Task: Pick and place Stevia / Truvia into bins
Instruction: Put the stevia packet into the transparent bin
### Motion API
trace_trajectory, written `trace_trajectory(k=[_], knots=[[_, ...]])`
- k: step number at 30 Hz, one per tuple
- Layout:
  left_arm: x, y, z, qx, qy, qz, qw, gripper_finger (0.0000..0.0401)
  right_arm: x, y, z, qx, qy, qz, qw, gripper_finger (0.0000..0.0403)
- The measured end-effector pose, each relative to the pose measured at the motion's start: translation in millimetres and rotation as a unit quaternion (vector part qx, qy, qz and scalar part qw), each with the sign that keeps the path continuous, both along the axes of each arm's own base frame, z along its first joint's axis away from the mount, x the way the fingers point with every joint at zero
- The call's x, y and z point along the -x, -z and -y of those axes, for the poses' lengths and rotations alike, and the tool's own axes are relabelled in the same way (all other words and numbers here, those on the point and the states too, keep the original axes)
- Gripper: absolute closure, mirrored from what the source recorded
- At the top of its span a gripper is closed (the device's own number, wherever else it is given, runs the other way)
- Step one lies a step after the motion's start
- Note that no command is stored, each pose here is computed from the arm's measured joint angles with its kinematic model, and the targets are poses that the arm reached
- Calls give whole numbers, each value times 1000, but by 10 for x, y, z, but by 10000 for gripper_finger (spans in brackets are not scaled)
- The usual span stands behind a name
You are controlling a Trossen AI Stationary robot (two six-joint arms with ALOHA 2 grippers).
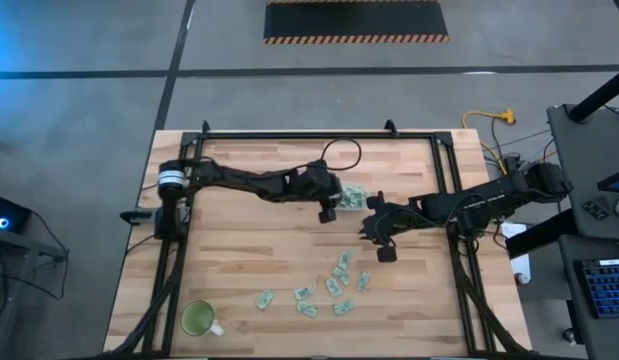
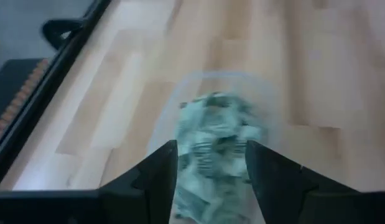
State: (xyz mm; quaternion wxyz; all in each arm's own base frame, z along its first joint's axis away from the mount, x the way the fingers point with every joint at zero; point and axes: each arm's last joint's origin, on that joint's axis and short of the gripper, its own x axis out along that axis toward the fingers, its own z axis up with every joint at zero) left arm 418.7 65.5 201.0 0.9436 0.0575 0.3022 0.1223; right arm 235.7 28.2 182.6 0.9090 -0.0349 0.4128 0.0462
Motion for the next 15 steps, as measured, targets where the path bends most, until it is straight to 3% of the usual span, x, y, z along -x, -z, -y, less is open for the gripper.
trace_trajectory(k=[3, 7, 15], knots=[[132, -166, 115, 13, 36, -23, 999, 226, -2, 23, -10, -17, -9, 13, 1000, 346], [337, -354, 336, 19, 65, -48, 997, 225, -20, 119, -62, -51, -78, 60, 994, 346], [851, -437, 882, 40, 123, -83, 988, 225, -148, 324, -106, -34, -129, 110, 985, 346]])
